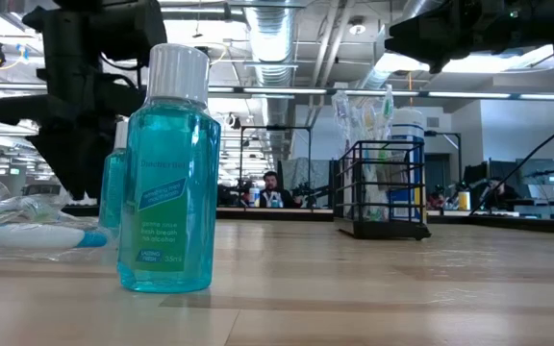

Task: Pick & Place toothbrushing station
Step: Put the top blue toothbrush into the wire mesh organizer

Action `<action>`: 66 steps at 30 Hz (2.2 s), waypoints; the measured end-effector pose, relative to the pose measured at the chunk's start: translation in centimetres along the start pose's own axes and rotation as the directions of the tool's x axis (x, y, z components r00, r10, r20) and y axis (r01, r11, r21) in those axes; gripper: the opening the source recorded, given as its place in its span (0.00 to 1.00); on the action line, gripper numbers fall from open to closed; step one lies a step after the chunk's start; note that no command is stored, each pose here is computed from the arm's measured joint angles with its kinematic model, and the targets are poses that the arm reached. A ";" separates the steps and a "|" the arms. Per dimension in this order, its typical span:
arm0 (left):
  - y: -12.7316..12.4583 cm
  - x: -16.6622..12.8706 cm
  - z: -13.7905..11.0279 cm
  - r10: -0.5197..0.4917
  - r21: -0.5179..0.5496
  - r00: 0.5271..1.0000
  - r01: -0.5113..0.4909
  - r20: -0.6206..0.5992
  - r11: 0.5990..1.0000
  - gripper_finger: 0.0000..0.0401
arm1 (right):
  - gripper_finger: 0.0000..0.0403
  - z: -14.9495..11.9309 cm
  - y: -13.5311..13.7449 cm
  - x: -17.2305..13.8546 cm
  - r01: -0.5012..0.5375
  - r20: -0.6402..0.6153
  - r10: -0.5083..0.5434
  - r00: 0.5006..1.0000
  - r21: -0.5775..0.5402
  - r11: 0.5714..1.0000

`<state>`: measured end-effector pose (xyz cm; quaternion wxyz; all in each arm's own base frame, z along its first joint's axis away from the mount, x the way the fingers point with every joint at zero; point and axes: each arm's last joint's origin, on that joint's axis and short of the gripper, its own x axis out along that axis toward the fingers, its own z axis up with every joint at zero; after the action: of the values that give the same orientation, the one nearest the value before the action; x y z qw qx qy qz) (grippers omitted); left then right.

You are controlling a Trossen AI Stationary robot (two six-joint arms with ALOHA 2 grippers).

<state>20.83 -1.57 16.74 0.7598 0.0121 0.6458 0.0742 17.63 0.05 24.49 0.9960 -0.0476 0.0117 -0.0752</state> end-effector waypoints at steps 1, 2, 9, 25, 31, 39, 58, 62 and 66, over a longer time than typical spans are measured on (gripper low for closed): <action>0.0 0.2 -0.3 0.002 -0.008 1.000 -0.002 -0.011 1.000 0.41 | 0.42 0.0 0.0 0.0 0.000 0.000 0.000 1.000 0.000 1.000; 0.0 0.5 -0.5 0.004 -0.022 1.000 -0.005 -0.024 1.000 0.41 | 0.42 0.0 0.0 0.0 0.000 -0.002 0.000 1.000 0.000 1.000; 0.0 0.9 -0.7 0.023 -0.064 1.000 -0.024 -0.019 0.998 0.44 | 0.42 0.0 0.0 0.0 0.000 -0.003 0.000 1.000 0.011 1.000; 0.0 1.2 -0.9 0.022 -0.067 0.999 -0.023 -0.023 0.997 0.44 | 0.42 0.0 0.0 0.0 0.000 -0.003 0.000 1.000 0.015 1.000; -0.2 2.8 -1.2 0.024 -0.068 0.997 -0.029 -0.077 0.997 0.44 | 0.42 0.0 0.0 0.0 0.000 -0.005 0.000 1.000 0.014 1.000; -0.3 3.7 -1.3 0.036 -0.073 0.992 -0.045 -0.124 0.996 0.43 | 0.42 -0.1 0.0 0.0 -0.001 -0.007 0.001 1.000 0.014 1.000; -0.2 2.3 0.4 0.055 -0.029 0.997 -0.057 -0.059 0.998 0.02 | 0.42 -0.1 0.0 0.0 0.000 -0.006 0.000 1.000 0.015 1.000; -0.1 1.3 0.8 0.078 -0.013 0.993 -0.080 -0.093 0.997 0.01 | 0.42 -0.1 0.0 0.0 0.000 -0.006 0.000 1.000 0.015 1.000; 0.0 0.1 1.4 0.101 -0.010 0.989 -0.102 -0.111 0.995 0.01 | 0.42 0.0 0.0 0.0 0.000 -0.004 0.000 1.000 0.015 1.000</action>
<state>22.17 -1.48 16.90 0.7182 0.0349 0.6848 0.1183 17.62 0.04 24.45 0.9963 -0.0400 0.0134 -0.0754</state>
